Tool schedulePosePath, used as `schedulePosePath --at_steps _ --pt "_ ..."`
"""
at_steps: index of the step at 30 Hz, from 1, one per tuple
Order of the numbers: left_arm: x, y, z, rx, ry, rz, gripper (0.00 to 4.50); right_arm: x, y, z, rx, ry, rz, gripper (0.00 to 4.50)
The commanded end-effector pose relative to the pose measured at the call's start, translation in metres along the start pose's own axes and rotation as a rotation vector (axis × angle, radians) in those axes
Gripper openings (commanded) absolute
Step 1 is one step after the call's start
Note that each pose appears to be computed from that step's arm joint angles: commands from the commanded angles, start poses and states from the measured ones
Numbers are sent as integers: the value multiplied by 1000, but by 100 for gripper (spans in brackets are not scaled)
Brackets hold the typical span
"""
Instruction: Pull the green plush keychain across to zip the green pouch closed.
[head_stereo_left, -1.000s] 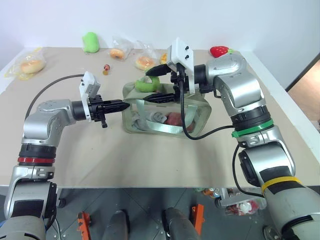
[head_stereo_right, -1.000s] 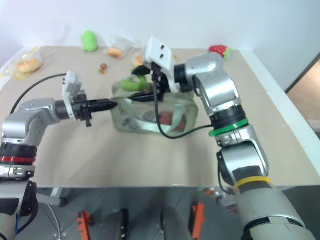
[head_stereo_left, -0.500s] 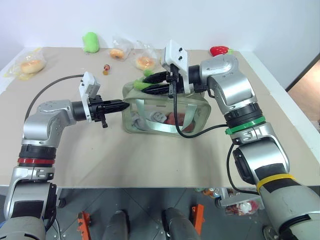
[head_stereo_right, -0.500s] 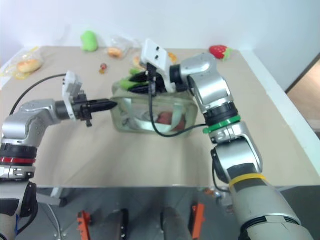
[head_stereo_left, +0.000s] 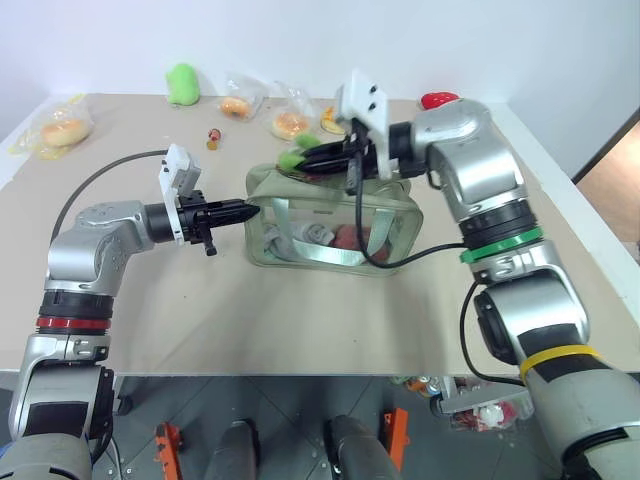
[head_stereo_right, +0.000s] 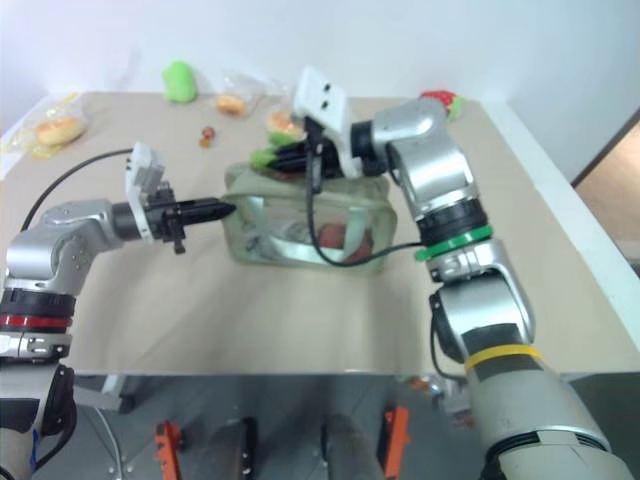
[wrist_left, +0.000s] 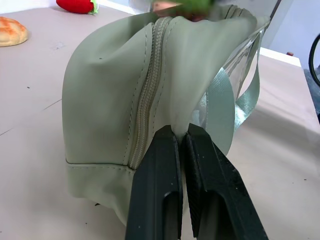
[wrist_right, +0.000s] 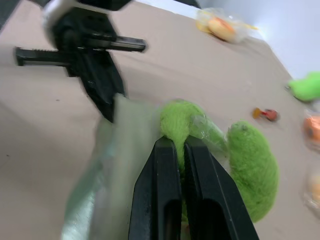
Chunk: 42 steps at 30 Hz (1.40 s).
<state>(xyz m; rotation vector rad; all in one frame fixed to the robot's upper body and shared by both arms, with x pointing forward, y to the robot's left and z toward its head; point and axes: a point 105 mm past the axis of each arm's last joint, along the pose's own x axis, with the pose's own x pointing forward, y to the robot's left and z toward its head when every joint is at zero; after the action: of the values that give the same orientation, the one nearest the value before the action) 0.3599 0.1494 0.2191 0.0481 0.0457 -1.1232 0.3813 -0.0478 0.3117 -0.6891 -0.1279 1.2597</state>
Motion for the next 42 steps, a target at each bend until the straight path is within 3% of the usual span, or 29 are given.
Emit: schedulePosePath --at_steps 1,14,17,20,26,37,42 --pt "1 -1 4 21 -13 -7 0 -37 -19 27 -66 -42 -78 2" --pt "4 -3 5 19 -14 -20 0 -88 -15 9 -172 127 -127 2" --pt "3 -3 5 17 -11 -20 0 -100 -9 0 -229 201 -123 2" --pt "2 -4 4 13 -9 -19 0 -122 -1 -25 -335 373 -107 2" --pt "-1 -5 2 3 -3 -17 0 -149 -2 -45 -366 495 -149 2" --pt "-2 -6 0 -6 3 -18 0 -148 8 -87 -354 587 -158 2" --pt "-3 -7 -1 -9 6 -16 0 -138 24 -122 -345 643 -134 2"
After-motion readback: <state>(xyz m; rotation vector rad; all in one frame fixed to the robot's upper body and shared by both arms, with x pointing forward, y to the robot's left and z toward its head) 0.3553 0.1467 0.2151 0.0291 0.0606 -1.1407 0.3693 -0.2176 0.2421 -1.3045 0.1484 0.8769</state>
